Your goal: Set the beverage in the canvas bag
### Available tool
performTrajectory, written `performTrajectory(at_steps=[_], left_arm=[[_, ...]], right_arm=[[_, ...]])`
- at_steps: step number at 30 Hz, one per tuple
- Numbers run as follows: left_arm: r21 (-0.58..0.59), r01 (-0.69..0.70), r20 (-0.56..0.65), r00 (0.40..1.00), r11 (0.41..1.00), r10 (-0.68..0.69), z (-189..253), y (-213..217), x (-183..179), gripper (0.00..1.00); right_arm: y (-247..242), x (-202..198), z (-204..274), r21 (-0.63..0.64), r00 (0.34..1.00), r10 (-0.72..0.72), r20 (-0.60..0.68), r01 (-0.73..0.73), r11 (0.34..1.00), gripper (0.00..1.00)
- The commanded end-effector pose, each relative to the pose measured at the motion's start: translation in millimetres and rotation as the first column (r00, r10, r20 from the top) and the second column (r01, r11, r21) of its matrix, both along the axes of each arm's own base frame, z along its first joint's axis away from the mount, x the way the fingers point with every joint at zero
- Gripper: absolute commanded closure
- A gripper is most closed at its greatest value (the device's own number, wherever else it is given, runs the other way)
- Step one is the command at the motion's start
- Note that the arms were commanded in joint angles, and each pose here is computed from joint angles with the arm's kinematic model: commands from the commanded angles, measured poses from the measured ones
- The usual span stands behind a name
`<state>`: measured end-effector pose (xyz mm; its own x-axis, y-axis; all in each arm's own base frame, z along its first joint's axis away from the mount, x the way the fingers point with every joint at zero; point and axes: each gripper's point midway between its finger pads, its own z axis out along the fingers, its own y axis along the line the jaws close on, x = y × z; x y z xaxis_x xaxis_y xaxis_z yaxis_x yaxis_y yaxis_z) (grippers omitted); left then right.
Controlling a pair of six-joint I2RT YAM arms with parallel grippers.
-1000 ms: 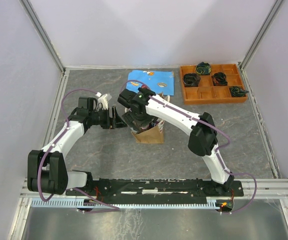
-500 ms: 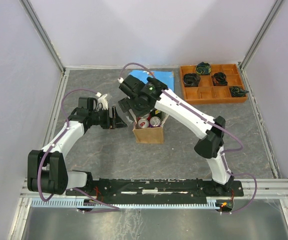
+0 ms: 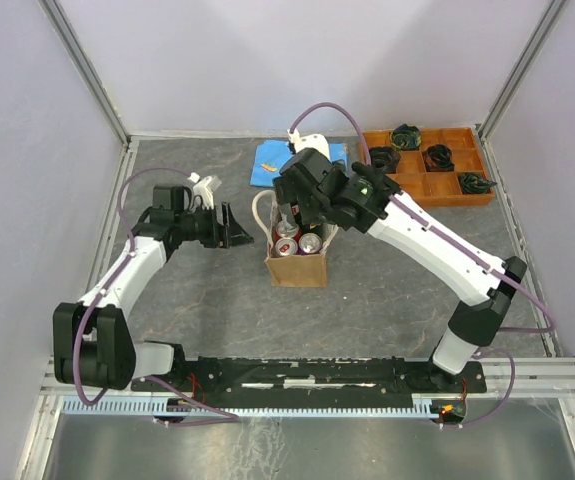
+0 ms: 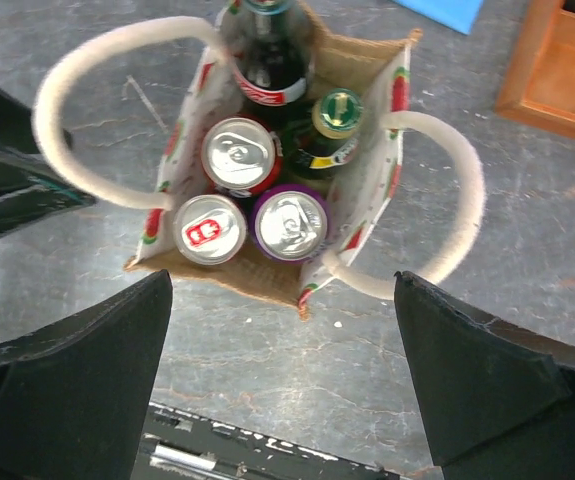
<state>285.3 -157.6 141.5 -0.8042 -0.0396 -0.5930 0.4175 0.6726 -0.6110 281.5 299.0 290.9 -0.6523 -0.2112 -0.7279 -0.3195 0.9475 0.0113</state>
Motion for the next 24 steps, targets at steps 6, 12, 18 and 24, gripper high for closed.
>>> performTrajectory(at_steps=[6,12,18,24], left_arm=[[0.033,-0.13,0.252,0.961,0.991,0.118,59.7,15.5,28.1,0.23],[0.094,-0.307,0.383,0.889,0.947,0.25,65.2,45.3,34.8,0.22],[0.161,-0.437,0.473,0.821,0.885,0.319,48.4,74.6,30.1,0.22],[0.187,-0.491,0.499,0.794,0.851,0.348,23.8,88.2,22.6,0.22]], right_arm=[[-78.8,19.7,41.0,0.043,0.935,-0.284,0.211,0.282,0.959,0.01],[-163.0,27.8,48.4,0.078,0.851,-0.445,0.278,0.441,0.894,0.01],[-245.9,6.3,17.4,0.032,0.736,-0.569,0.366,0.601,0.798,0.01],[-261.0,-12.2,-49.8,-0.006,0.728,-0.626,0.28,0.653,0.757,0.01]])
